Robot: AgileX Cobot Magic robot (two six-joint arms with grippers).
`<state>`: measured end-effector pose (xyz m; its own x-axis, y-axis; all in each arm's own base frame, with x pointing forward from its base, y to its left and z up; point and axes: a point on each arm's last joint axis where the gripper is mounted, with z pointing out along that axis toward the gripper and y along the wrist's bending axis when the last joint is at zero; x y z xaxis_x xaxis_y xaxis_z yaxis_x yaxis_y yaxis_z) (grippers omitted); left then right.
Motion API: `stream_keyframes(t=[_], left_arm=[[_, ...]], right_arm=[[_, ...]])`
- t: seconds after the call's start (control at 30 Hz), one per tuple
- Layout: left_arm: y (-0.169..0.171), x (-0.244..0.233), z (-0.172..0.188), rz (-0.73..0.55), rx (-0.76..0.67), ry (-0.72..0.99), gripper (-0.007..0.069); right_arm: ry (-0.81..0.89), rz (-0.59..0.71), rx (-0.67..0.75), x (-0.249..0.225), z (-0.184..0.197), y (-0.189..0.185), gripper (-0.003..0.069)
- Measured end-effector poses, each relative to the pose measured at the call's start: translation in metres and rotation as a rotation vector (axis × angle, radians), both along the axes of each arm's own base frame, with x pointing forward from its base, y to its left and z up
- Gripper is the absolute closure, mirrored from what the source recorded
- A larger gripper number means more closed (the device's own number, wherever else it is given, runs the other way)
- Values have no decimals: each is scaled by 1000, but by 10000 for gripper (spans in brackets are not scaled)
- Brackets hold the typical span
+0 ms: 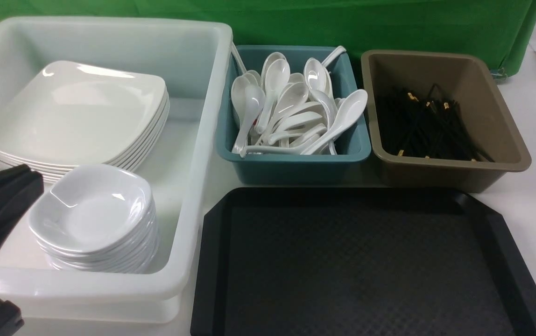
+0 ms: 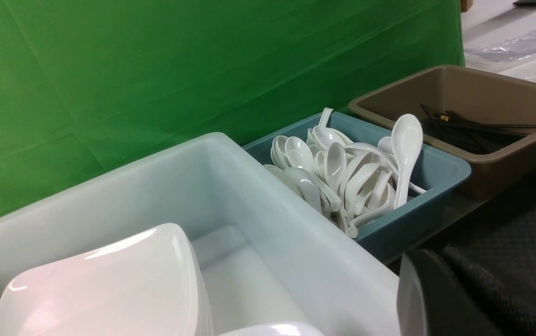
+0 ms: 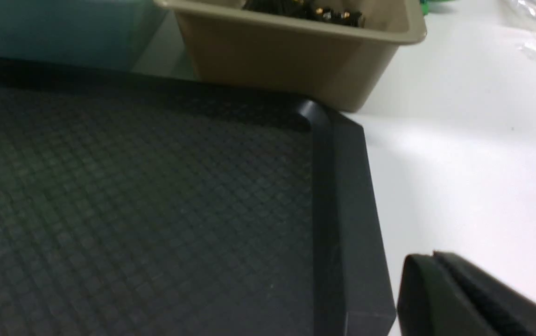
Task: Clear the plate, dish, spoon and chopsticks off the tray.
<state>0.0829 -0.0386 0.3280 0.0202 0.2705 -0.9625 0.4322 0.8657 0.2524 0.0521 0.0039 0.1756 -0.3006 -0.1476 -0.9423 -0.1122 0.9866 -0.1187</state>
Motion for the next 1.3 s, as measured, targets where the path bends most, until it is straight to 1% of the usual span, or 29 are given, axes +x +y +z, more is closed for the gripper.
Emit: stream_keyframes(t=[0.27, 0.73, 0.83, 0.87, 0.93, 1.03, 1.1, 1.17, 1.3], left_arm=[[0, 0, -1, -2, 3, 5, 613], [0, 0, -1, -2, 2, 4, 613], [1, 1, 0, 8, -1, -11, 613], [2, 2, 0, 28, -25, -18, 613], [10, 4, -8, 121, -112, -38, 613], [23, -2, -33, 252, -233, -44, 613], [28, -7, -52, 308, -263, -40, 613], [33, -14, -78, 370, -291, -21, 613], [37, -22, -119, 438, -317, 31, 613]], right_arm=[[3, 0, 0, 0, 0, 0, 634], [3, 0, 0, 0, 0, 0, 589], [3, 0, 0, 0, 0, 0, 583], [3, 0, 0, 0, 0, 0, 581], [3, 0, 0, 0, 0, 0, 574], [3, 0, 0, 0, 0, 0, 569], [3, 0, 0, 0, 0, 0, 569], [3, 0, 0, 0, 0, 0, 569], [3, 0, 0, 0, 0, 0, 569]])
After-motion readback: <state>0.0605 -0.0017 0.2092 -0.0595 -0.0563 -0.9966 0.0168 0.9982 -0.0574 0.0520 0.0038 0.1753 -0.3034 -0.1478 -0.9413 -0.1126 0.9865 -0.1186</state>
